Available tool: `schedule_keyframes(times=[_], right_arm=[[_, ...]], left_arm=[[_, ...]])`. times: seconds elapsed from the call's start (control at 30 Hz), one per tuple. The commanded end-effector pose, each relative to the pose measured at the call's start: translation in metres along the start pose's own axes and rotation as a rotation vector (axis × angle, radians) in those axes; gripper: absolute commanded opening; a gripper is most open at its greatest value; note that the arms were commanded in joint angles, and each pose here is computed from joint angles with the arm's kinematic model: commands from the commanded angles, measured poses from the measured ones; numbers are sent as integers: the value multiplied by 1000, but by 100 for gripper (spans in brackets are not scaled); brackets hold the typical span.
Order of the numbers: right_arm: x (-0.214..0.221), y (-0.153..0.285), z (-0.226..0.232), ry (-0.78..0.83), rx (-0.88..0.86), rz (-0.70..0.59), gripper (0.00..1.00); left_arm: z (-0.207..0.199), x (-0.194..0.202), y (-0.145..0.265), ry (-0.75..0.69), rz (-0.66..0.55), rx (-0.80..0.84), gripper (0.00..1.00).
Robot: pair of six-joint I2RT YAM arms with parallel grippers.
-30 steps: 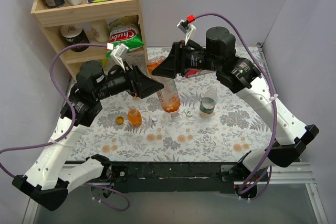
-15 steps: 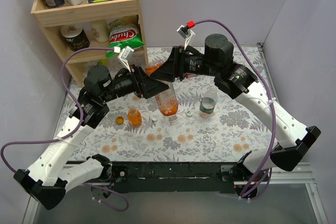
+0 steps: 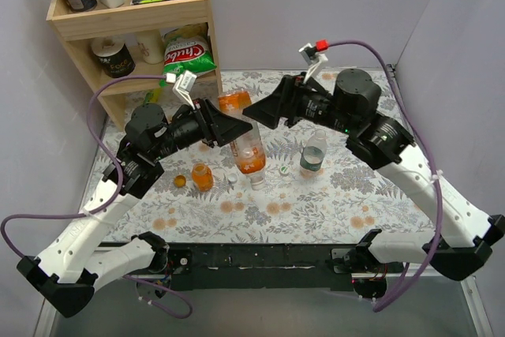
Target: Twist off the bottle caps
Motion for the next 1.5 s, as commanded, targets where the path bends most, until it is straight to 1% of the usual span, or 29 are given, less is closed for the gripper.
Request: schedule_keyframes(times=[0.0, 0.03, 0.07, 0.13, 0.17, 0.3, 0.33, 0.37, 0.53, 0.63, 0.67, 0.87, 1.17, 1.23, 1.27, 1.47], right_arm=[[-43, 48, 8, 82, 104, -265, 88], [-31, 48, 0, 77, 120, -257, 88], [-37, 61, 7, 92, 104, -316, 88], [-30, 65, 8, 95, 74, -324, 86], [-22, 65, 11, 98, 34, -304, 85], [12, 52, 14, 71, -34, -194, 78], [18, 50, 15, 75, -36, -185, 78], [21, 49, 13, 74, -10, -194, 78], [53, 36, 18, 80, 1, -107, 77], [61, 29, 21, 108, 10, -80, 77], [61, 28, 17, 114, 39, -88, 77], [61, 33, 10, 145, 77, -92, 69], [51, 34, 16, 217, 48, -134, 66], [50, 29, 17, 230, 37, -126, 64], [50, 27, 18, 233, 32, -122, 62], [43, 20, 24, 260, -2, -138, 57]], left_arm=[[4, -18, 9, 69, -150, -95, 27], [2, -25, 12, 76, -201, -100, 28], [-1, -29, 13, 85, -227, -94, 28], [-5, -40, 15, 119, -294, -98, 28], [-7, -46, 15, 127, -325, -102, 27], [-9, -64, 18, 176, -436, -126, 28], [-9, -66, 18, 180, -444, -128, 28], [-7, -73, 21, 187, -498, -146, 28], [-10, -81, 30, 220, -580, -136, 27], [-11, -83, 33, 225, -604, -132, 27], [-10, -83, 34, 227, -606, -135, 27], [-14, -85, 38, 231, -619, -125, 27], [-10, -78, 36, 257, -590, -124, 26], [-9, -76, 36, 263, -587, -123, 25], [-9, -76, 37, 264, -588, -120, 26], [-5, -71, 36, 273, -569, -130, 25]])
Point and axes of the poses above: each gripper's point midway between its finger pads, its own y axis back along the fingers, its own z axis along the line the jaws close on, x = y × z, the point moved 4 cm from there along y, back along the fingers, and after that the axes turned 8 degrees about y, right-handed, at the moved point
